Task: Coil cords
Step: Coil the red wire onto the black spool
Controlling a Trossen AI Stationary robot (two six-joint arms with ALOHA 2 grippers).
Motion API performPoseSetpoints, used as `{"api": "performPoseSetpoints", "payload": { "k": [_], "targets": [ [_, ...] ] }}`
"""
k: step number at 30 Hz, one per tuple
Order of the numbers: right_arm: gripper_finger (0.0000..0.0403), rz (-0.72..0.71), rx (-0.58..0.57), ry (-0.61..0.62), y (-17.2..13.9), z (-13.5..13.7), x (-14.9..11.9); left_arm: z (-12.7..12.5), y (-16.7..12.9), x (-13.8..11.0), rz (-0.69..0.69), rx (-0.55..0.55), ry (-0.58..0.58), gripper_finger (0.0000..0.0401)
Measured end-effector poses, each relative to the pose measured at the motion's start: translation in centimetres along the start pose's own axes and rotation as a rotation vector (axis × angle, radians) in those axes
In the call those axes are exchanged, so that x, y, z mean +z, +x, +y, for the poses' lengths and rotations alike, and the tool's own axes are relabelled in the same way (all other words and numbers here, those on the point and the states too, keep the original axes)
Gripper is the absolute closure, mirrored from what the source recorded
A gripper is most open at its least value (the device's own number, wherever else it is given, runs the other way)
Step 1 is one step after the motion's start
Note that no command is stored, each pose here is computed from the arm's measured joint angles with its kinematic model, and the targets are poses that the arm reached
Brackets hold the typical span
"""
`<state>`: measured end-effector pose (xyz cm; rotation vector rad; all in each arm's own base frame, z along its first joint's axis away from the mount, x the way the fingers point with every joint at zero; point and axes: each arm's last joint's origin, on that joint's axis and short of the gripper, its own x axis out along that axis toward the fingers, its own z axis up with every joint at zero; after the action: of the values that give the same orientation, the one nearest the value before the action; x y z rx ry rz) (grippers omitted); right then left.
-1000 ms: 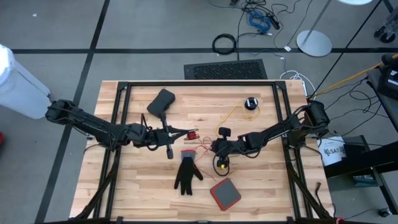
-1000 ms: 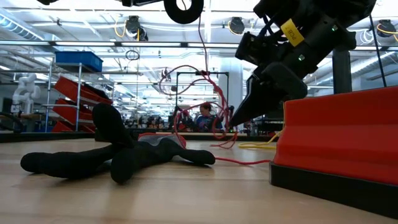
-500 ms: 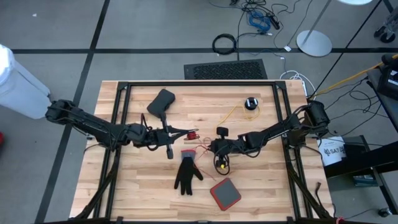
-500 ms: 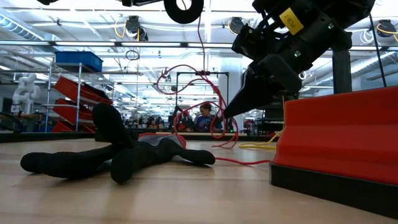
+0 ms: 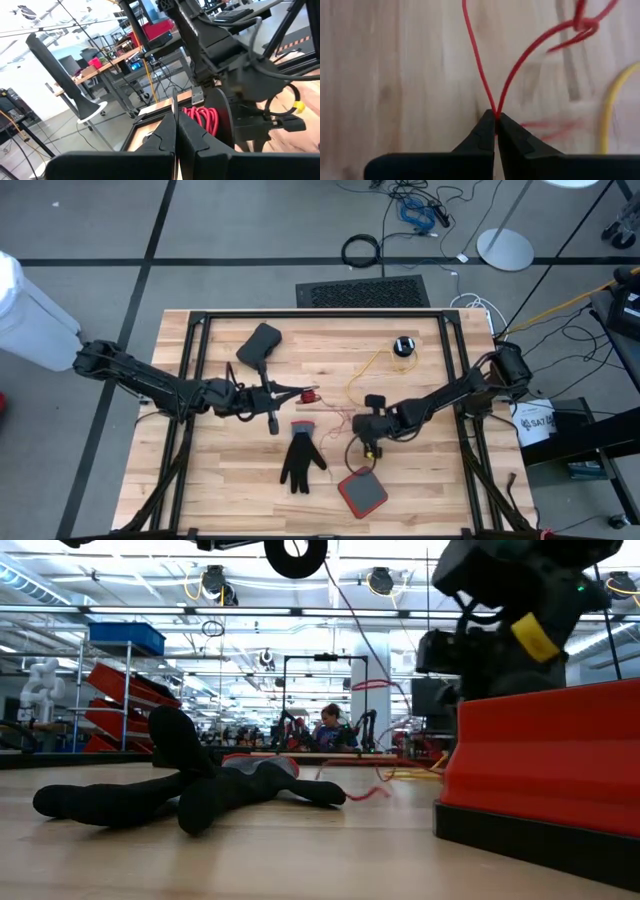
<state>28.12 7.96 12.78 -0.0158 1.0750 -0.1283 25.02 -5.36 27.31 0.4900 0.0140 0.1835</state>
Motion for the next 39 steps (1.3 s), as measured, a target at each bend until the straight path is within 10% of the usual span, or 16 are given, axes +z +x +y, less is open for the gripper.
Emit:
{"api": "performPoseSetpoints", "payload": {
  "k": [39],
  "targets": [
    [0.0403,0.991,0.234,0.35,-11.4,11.1,-13.9,0.0,0.0,-0.1,0.009,0.004,0.003,0.0401]
  ]
}}
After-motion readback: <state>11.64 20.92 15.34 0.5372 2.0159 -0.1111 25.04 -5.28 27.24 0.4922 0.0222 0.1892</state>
